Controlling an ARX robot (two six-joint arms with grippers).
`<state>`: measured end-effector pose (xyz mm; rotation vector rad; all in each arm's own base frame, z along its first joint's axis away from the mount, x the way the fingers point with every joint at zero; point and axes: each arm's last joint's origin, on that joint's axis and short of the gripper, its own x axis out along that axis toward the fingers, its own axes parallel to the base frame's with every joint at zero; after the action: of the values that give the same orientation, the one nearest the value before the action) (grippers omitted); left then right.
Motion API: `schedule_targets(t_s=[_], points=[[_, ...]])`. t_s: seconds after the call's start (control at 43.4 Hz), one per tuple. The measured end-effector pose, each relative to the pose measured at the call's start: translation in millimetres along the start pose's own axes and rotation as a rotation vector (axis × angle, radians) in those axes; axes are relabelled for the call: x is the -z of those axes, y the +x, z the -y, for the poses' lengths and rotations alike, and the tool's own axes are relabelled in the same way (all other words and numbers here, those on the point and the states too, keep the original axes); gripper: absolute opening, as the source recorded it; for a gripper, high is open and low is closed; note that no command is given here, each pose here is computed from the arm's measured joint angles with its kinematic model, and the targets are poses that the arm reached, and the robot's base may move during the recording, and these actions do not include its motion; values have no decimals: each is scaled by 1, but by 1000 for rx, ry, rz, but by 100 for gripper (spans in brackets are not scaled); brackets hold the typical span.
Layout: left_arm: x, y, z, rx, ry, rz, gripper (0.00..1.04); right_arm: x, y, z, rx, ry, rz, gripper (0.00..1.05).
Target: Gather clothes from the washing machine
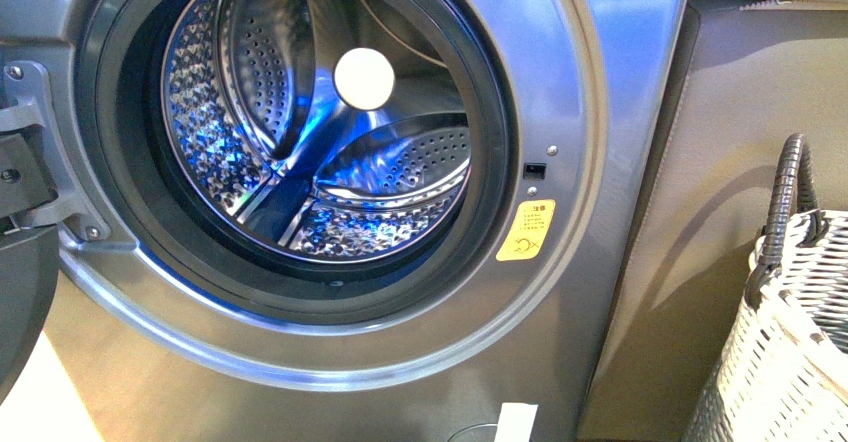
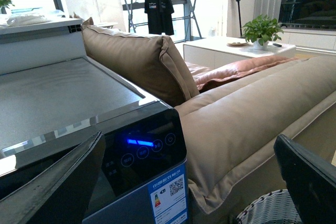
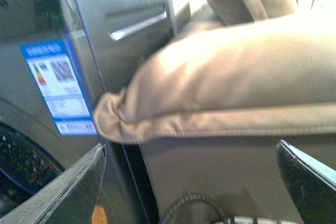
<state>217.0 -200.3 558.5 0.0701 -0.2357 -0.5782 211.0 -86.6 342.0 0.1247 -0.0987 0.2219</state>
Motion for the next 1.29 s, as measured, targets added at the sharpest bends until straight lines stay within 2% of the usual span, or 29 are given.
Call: schedule_targets(t_s=[0.115,0.23,0.392,0.461,0.553,0.645,0.761,0.899,1.083,1.291], points=[[0,0,0,0,0,0,98,-28,-11,-26,-19,-57,149,97],[0,0,0,0,0,0,98,-39,-26,-51,-47,-102,257,97],[0,0,0,0,0,0,98,-23,-57,-83,-104,-83,326,97],[0,0,0,0,0,0,98,-14,-65,-89,-124,-77,329,97],[0,0,0,0,0,0,98,-15,-68,-91,-124,-81,344,97],[0,0,0,0,0,0,98,-12,-69,-93,99,-44,184,84],[0,0,0,-1,0,1,98,27,-75,-93,248,-70,-50,66],[-1,-1,0,1,0,2,98,74,-81,-97,220,-110,-101,35],[-2,-2,0,0,-1,6,98,102,-89,-94,225,-119,-95,3],[-2,-2,0,0,-1,6,98,126,-94,-92,225,-121,-104,2]])
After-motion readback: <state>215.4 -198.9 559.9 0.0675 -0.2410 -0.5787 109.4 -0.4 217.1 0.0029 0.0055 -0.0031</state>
